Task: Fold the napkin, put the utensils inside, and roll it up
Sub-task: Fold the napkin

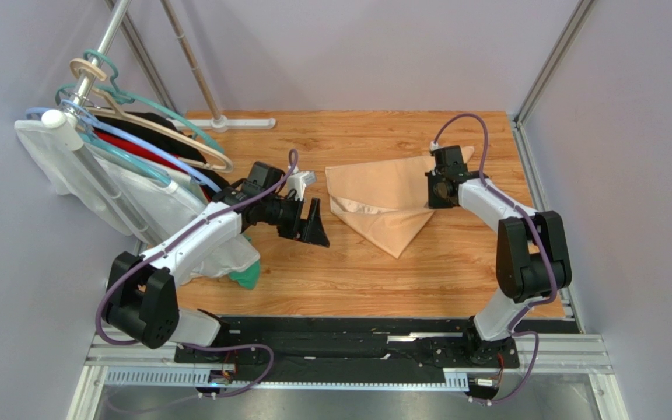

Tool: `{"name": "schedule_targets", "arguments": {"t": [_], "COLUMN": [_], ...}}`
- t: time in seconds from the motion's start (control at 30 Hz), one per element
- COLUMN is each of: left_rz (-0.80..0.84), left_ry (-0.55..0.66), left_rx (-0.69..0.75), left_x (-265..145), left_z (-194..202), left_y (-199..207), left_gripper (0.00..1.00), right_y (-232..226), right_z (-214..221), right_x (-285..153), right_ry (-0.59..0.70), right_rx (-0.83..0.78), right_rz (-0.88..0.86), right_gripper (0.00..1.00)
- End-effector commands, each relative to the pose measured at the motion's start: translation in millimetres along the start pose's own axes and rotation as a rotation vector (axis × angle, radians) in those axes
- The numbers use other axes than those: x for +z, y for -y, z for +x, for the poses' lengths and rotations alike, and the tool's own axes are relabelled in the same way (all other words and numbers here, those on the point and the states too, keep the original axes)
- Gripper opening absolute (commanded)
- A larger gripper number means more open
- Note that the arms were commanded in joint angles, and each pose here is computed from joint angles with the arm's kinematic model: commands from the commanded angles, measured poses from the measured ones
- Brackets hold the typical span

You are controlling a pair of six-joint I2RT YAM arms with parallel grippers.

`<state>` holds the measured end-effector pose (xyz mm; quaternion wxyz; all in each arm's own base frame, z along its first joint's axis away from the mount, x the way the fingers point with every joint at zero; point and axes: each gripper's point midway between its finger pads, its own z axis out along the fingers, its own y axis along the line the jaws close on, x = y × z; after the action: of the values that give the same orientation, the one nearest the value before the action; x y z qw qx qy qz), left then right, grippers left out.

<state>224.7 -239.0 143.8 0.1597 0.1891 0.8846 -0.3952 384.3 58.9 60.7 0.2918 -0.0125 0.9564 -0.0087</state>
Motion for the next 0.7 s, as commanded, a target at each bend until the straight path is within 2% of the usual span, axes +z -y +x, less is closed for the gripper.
{"name": "schedule_targets", "arguments": {"t": [0.0, 0.67], "left_rz": [0.006, 0.005], "left_ry": [0.023, 0.016], "left_rx": [-0.027, -0.032], "left_x": [-3.4, -1.6], "left_z": [-7.7, -6.8], "left_y": [-6.4, -8.1], "left_gripper": [0.87, 0.87], "right_y": [8.1, 13.1], "right_z": [-29.7, -46.9], "right_x": [1.9, 17.8], "right_ry": [0.075, 0.119], "right_rx": [0.016, 0.045], "right_rz": [0.013, -0.014], "right_gripper": [0.0, 0.0]}}
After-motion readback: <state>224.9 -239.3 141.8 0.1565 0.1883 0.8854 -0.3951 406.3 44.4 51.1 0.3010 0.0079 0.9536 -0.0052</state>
